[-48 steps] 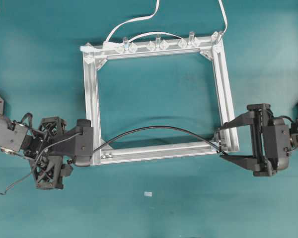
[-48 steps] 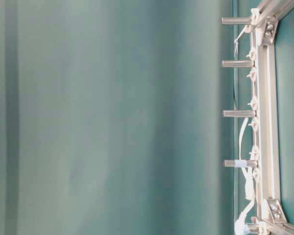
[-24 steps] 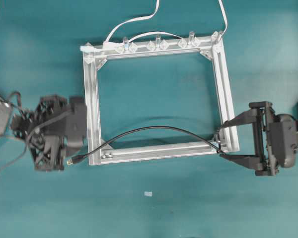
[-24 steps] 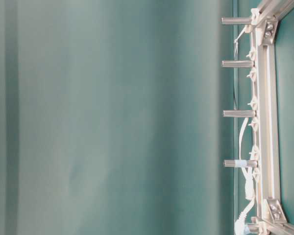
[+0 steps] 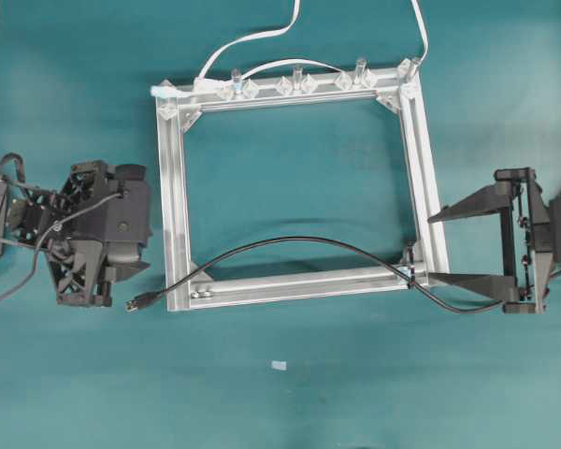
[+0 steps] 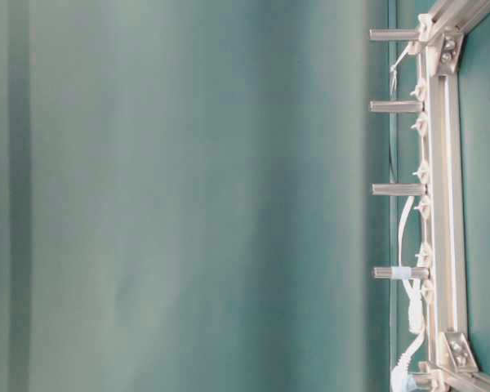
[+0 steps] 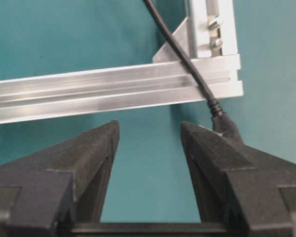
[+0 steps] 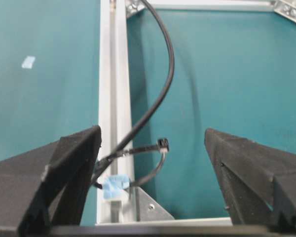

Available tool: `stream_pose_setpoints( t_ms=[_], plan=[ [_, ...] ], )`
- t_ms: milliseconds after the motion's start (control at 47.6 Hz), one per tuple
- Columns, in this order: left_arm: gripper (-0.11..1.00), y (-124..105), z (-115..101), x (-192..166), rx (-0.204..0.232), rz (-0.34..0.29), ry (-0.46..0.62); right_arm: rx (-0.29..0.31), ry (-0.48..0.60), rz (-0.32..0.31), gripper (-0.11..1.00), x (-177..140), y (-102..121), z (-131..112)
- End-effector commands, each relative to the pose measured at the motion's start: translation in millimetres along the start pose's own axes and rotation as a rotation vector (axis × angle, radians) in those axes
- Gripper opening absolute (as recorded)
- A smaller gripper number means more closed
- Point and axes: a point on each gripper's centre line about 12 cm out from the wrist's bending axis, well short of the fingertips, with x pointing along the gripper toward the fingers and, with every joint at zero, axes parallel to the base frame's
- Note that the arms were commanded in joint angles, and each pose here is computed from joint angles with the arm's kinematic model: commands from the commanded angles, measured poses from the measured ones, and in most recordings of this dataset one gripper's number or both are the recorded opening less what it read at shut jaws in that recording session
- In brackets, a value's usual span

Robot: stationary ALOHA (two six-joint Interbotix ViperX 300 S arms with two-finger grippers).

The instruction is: Insert the wire through the string loop located on the right side.

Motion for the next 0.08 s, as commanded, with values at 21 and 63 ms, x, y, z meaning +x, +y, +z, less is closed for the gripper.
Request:
stream_pose_setpoints(
  t_ms=[21, 63],
  plan=[
    [0.54, 3.0, 7.5, -4.7, -0.004, -0.009, -0.083, 0.007, -0.015, -0.01, 0.92, 1.1, -1.6, 4.4],
    [0.54, 3.7, 8.3, -4.7, -0.011, -0.013, -0.107, 0.009, -0.016, -0.017, 0.92, 1.5, -3.3, 4.7]
  ],
)
